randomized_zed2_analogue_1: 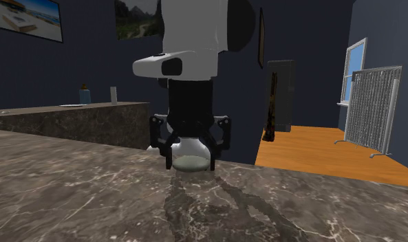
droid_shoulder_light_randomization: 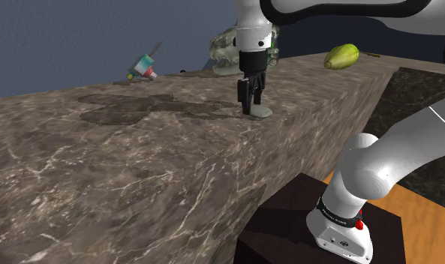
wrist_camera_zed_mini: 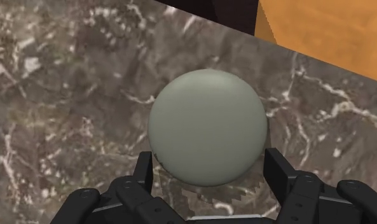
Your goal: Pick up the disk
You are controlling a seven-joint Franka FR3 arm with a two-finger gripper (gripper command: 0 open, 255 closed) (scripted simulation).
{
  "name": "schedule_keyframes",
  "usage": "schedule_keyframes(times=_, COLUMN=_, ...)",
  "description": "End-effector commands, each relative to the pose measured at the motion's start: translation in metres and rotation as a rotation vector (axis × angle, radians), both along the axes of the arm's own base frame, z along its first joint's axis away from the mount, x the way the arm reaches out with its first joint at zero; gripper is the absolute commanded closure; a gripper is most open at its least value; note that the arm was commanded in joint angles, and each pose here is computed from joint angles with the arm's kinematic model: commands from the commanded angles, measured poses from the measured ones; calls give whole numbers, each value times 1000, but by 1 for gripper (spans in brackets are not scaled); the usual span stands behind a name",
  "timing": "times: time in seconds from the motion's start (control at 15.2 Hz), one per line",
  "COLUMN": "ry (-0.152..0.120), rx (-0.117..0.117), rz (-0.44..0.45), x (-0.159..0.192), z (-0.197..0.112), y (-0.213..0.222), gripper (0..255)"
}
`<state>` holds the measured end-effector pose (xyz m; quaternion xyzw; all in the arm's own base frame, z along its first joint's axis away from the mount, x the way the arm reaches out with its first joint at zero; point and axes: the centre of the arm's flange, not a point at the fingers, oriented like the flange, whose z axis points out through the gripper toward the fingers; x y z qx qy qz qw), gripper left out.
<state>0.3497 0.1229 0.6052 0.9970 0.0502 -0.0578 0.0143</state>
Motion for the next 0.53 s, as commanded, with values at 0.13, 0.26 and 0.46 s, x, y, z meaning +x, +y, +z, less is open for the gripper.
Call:
schedule_keyframes(times=0.13, ry=2, rx=-1, rz=0, x=0, z=18, y=0, gripper=255)
schedule_keyframes(times=0.26, ry=2, rx=-1, rz=0, x=0, z=28, y=0, gripper=255)
schedule_keyframes(times=0.46, ry=2, rx=-1, rz=0, x=0, z=44, y=0, gripper=255)
